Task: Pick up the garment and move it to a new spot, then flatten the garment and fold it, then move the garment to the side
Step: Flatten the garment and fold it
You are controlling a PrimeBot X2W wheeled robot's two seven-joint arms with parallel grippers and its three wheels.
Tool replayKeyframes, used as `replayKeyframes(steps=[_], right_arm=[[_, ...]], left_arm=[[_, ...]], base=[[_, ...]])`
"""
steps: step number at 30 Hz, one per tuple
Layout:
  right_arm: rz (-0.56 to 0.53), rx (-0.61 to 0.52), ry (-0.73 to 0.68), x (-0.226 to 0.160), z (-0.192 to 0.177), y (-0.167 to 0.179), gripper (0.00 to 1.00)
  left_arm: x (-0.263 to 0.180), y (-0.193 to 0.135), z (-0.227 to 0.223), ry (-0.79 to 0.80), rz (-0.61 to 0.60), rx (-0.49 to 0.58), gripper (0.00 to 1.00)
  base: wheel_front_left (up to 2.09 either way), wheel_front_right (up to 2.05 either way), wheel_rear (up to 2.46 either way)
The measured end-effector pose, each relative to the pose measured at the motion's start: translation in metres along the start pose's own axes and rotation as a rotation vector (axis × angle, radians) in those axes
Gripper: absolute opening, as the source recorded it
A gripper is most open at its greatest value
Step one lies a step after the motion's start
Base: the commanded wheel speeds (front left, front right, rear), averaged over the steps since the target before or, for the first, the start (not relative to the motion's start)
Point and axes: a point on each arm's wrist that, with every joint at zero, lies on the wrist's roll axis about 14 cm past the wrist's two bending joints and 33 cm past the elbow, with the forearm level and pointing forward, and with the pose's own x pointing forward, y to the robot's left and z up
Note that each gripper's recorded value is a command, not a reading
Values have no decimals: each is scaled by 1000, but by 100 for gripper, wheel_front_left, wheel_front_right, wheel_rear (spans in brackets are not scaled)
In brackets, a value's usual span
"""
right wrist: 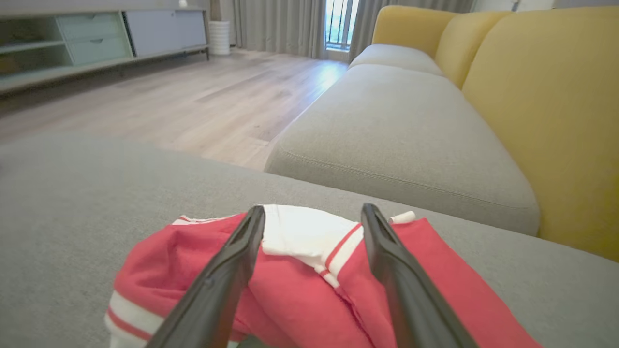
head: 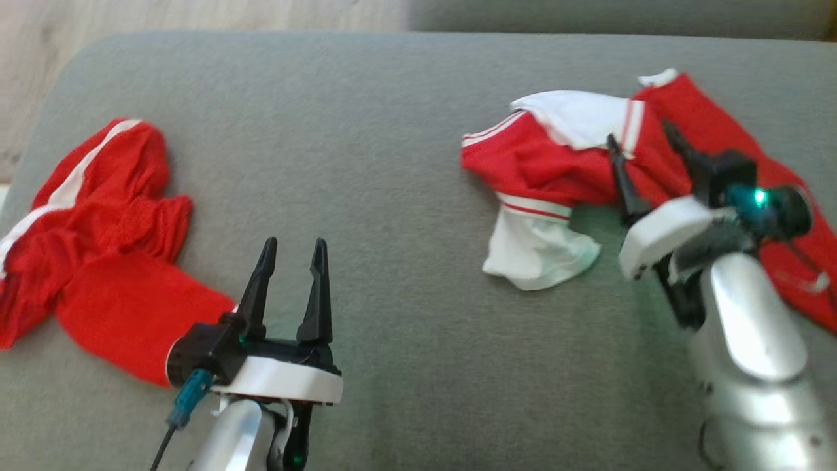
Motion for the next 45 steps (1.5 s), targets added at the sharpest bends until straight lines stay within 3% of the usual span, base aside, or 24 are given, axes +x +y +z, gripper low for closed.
replayKeyframes(steps=[8,15,16,17,18,24,30,33,40,42,45], right_arm=[[74,-120,197,44,-42,4,100],[136,-160,315,57,-77,16,100],[129,-157,323,58,-79,13,76],[122,-150,330,60,-80,11,11],[118,-149,334,61,-80,9,0],[66,-60,274,69,-67,-2,0],[7,-10,145,82,-29,-20,0],[-54,51,8,93,13,-39,0],[-175,115,-423,90,159,-83,0],[-168,103,-496,82,187,-80,0],[-85,51,-518,77,200,-47,0]], left_arm=[[-8,25,-4,17,87,-14,100],[-16,39,-10,37,137,-12,100],[-16,39,-10,38,140,-12,100],[-16,39,-10,38,141,-16,100],[-15,39,-10,38,141,-18,100],[-9,37,-8,31,131,-13,100],[-6,33,-9,32,118,-16,100],[-6,31,-8,32,113,-16,100],[-10,29,3,-2,110,-23,100],[-13,28,7,-13,112,-24,100],[-20,31,9,-21,130,-28,100]], base=[[0,0,0],[0,0,0],[0,0,0],[0,0,0],[0,0,0],[0,0,0],[0,0,0],[0,0,0],[0,0,0],[0,0,0],[0,0,0]])
